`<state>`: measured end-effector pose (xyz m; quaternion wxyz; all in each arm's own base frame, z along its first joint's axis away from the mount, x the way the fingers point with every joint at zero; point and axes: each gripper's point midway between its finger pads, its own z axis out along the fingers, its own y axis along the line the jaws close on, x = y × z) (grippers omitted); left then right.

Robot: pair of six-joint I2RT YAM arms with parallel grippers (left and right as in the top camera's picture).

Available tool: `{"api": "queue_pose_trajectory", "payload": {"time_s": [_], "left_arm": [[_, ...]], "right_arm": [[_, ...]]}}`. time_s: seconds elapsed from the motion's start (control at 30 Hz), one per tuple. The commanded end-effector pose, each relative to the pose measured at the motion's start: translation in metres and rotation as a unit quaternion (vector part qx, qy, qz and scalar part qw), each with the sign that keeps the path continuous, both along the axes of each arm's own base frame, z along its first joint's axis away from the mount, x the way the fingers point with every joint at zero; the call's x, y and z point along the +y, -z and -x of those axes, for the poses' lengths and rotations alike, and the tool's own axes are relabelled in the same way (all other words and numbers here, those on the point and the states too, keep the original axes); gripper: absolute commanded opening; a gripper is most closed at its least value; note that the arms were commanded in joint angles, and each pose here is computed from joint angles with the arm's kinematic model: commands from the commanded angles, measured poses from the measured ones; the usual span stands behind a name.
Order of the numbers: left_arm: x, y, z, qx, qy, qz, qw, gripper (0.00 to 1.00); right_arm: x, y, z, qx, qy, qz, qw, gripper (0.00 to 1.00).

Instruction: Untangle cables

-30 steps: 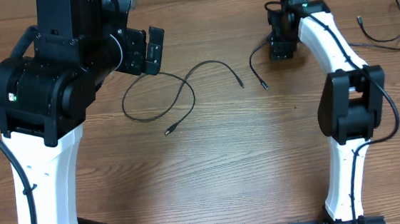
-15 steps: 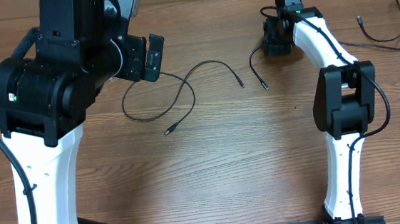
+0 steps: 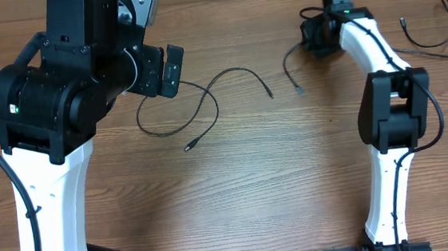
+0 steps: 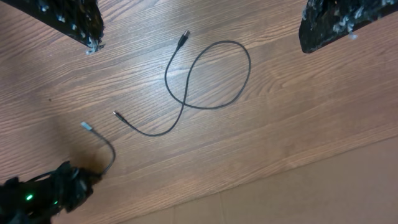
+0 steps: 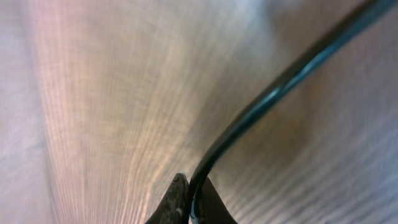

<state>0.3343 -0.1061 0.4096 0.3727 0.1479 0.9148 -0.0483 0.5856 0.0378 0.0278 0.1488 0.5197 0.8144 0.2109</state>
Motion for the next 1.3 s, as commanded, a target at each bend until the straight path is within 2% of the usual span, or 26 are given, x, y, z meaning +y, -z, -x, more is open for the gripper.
{"api": "queue_pose_trajectory", "payload": {"time_s": [0.0,0.03,0.07,0.13,0.23,0.3,0.53,0.77,0.97,1.13,1.23,1.27], "left_arm": [[-0.003,-0.001,0.001,-0.002,0.012,-0.003,1.0,1.0],[-0.003,-0.001,0.001,-0.002,0.012,-0.003,1.0,1.0],[-0.003,-0.001,0.001,-0.002,0.012,-0.002,1.0,1.0],[-0.003,0.0,0.001,-0.001,0.01,-0.001,1.0,1.0],[-0.003,0.0,0.001,-0.001,0.008,0.001,1.0,1.0],[-0.003,0.0,0.001,-0.001,0.008,0.001,1.0,1.0],[-0.003,0.001,0.002,0.007,0.003,0.007,1.0,1.0],[-0.003,0.003,0.004,0.014,-0.009,0.016,1.0,1.0],[-0.003,0.001,0.003,0.011,-0.009,0.018,1.0,1.0],[-0.01,-0.003,0.001,0.003,0.002,0.033,0.999,1.0],[-0.01,-0.003,0.001,0.005,-0.003,0.038,0.999,0.99],[-0.01,-0.003,0.001,0.005,-0.002,0.038,0.999,0.99]], "right_arm": [[-0.015,-0.113,-0.029,-0.148,-0.122,0.084,0.978,0.04],[-0.019,-0.136,-0.031,-0.175,-0.146,0.106,0.968,0.04],[-0.027,-0.176,-0.03,-0.221,-0.195,0.157,0.943,0.04],[-0.035,-0.207,-0.028,-0.254,-0.234,0.208,0.915,0.04],[-0.051,-0.241,-0.021,-0.285,-0.291,0.288,0.866,0.04],[-0.07,-0.249,-0.019,-0.283,-0.292,0.323,0.854,0.04],[-0.193,-0.253,-0.014,-0.256,-0.197,0.389,0.863,0.04],[-0.292,-0.245,-0.004,-0.295,-0.161,0.386,0.859,0.04],[-0.349,-0.176,0.004,-0.244,-0.13,0.374,0.885,0.04],[-0.361,-0.104,0.004,-0.201,-0.128,0.338,0.91,0.04],[-0.363,-0.072,0.006,-0.176,-0.111,0.315,0.926,0.2],[-0.364,-0.065,0.008,-0.17,-0.104,0.308,0.93,0.48]]}}
